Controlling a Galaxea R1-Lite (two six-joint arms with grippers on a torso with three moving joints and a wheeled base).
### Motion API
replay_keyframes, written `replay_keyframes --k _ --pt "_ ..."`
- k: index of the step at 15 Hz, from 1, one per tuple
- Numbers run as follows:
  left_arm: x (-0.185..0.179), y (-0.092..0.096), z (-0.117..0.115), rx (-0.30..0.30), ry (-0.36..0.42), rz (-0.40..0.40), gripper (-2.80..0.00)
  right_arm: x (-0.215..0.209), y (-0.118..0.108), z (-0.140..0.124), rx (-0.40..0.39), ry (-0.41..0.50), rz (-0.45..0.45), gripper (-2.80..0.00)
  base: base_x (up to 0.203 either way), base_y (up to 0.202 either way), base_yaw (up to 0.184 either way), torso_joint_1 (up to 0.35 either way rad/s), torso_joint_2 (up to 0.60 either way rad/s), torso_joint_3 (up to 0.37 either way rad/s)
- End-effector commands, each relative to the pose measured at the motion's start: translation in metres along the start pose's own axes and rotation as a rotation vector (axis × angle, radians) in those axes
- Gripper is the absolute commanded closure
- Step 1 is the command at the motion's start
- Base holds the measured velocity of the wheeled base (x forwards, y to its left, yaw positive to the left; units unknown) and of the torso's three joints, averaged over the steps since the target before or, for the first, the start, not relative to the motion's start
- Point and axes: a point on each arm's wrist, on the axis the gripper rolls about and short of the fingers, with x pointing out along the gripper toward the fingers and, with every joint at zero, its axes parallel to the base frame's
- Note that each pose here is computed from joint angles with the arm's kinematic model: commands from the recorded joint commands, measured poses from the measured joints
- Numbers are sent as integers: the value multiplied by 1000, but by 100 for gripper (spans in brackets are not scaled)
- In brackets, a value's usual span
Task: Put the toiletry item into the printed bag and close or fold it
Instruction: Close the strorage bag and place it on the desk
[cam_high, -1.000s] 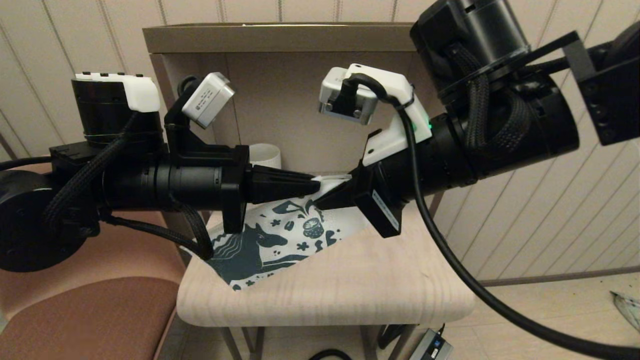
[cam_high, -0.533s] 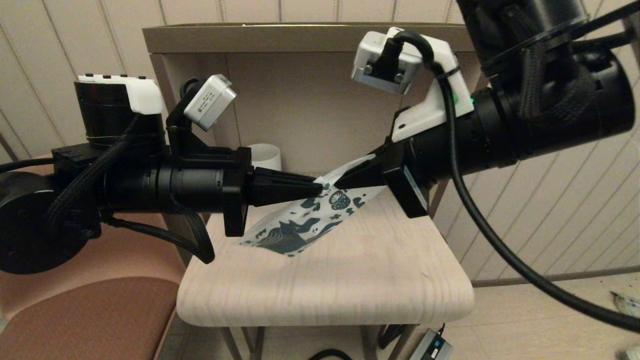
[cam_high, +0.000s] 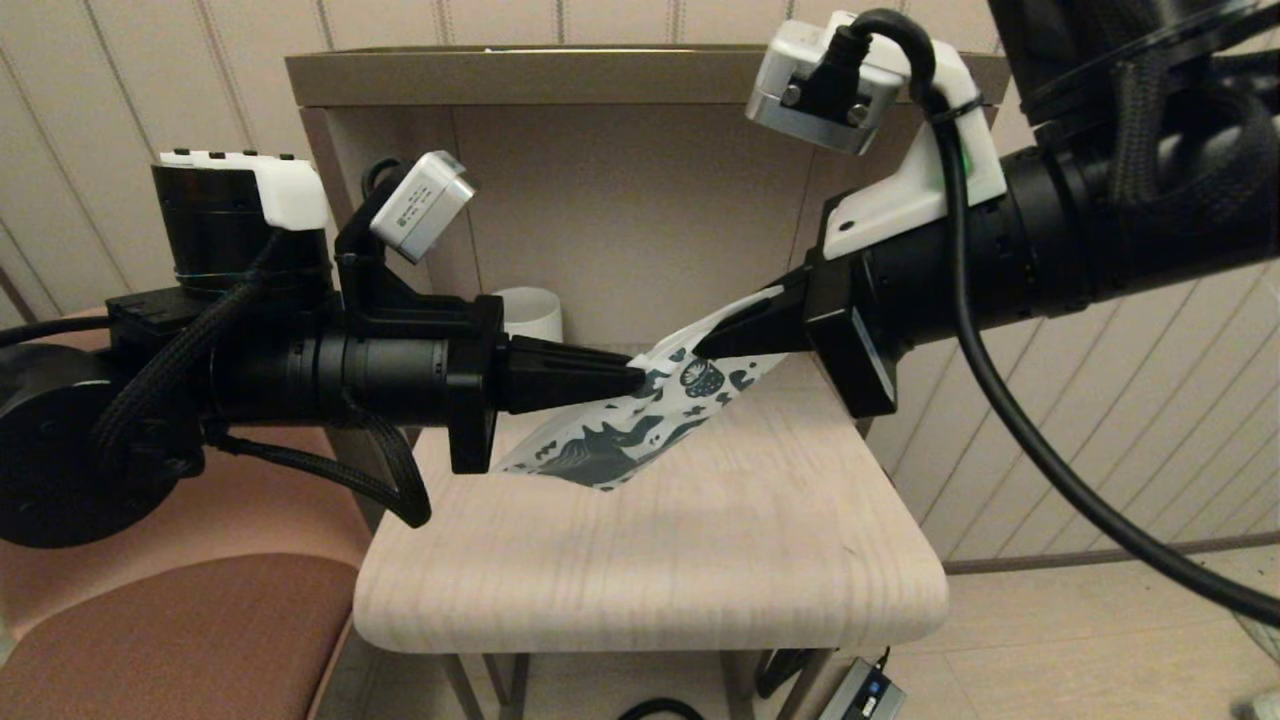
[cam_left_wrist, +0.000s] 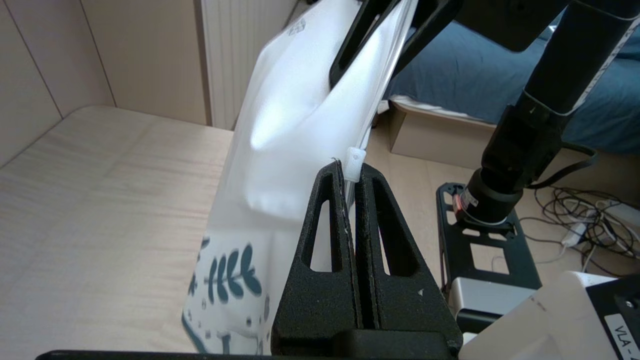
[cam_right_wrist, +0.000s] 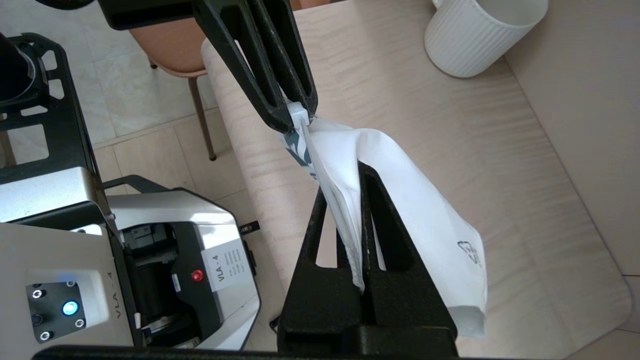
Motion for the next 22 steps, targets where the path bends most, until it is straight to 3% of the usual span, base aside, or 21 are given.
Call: replay_keyframes --k 1,22 --pt "1 1 -1 -2 1 -5 0 -6 0 0 -2 -6 -6 0 0 0 0 0 0 0" --pt "7 9 -14 -3 27 -7 0 -47 -9 8 -3 -80 -101 0 0 0 0 0 0 0"
